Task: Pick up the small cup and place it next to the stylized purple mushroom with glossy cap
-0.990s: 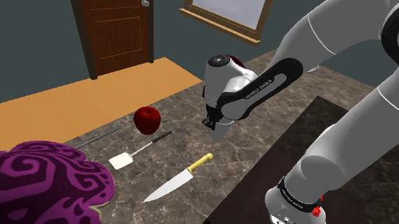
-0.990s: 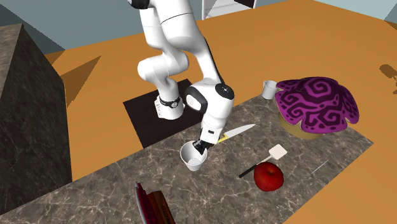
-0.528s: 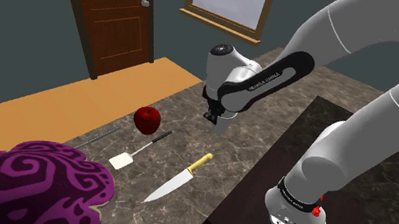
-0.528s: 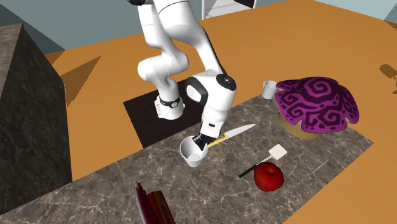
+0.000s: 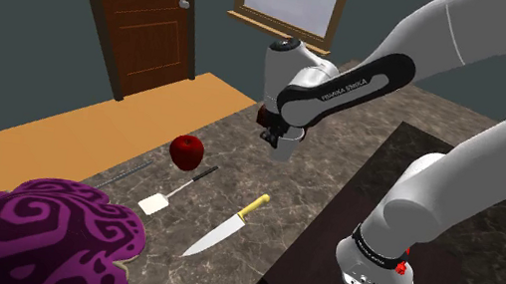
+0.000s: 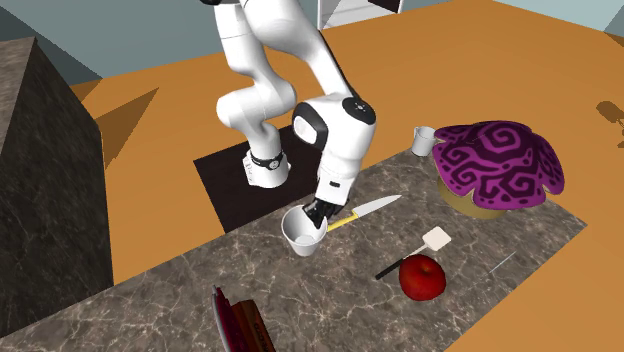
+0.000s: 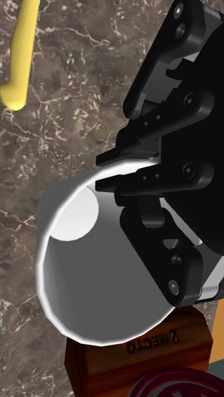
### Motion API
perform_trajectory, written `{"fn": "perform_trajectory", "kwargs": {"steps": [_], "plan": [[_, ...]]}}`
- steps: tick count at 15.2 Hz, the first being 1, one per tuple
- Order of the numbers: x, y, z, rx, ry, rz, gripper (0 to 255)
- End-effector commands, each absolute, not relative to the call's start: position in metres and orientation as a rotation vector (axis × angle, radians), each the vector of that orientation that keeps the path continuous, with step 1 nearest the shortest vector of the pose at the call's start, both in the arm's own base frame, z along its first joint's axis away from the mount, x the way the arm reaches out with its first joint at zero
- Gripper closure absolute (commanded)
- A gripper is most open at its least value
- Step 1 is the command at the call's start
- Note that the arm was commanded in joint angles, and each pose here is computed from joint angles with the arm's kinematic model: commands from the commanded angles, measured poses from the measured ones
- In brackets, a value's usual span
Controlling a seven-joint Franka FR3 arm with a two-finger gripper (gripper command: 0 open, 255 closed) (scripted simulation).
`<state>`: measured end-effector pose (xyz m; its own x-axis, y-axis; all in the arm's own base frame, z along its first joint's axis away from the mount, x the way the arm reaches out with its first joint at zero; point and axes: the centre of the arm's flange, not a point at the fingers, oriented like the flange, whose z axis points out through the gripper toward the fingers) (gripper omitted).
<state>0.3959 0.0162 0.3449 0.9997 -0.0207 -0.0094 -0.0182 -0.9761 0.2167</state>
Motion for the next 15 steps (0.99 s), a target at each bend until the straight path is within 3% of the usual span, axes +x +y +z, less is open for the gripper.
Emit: {"fn": "perform_trajectory", "kwargs": {"steps": [1, 15], "plan": [[0.396, 0.015, 0.355, 2.923, -0.029, -0.018, 255], [0.396, 0.015, 0.429, 2.923, -0.029, -0.018, 255]]}}
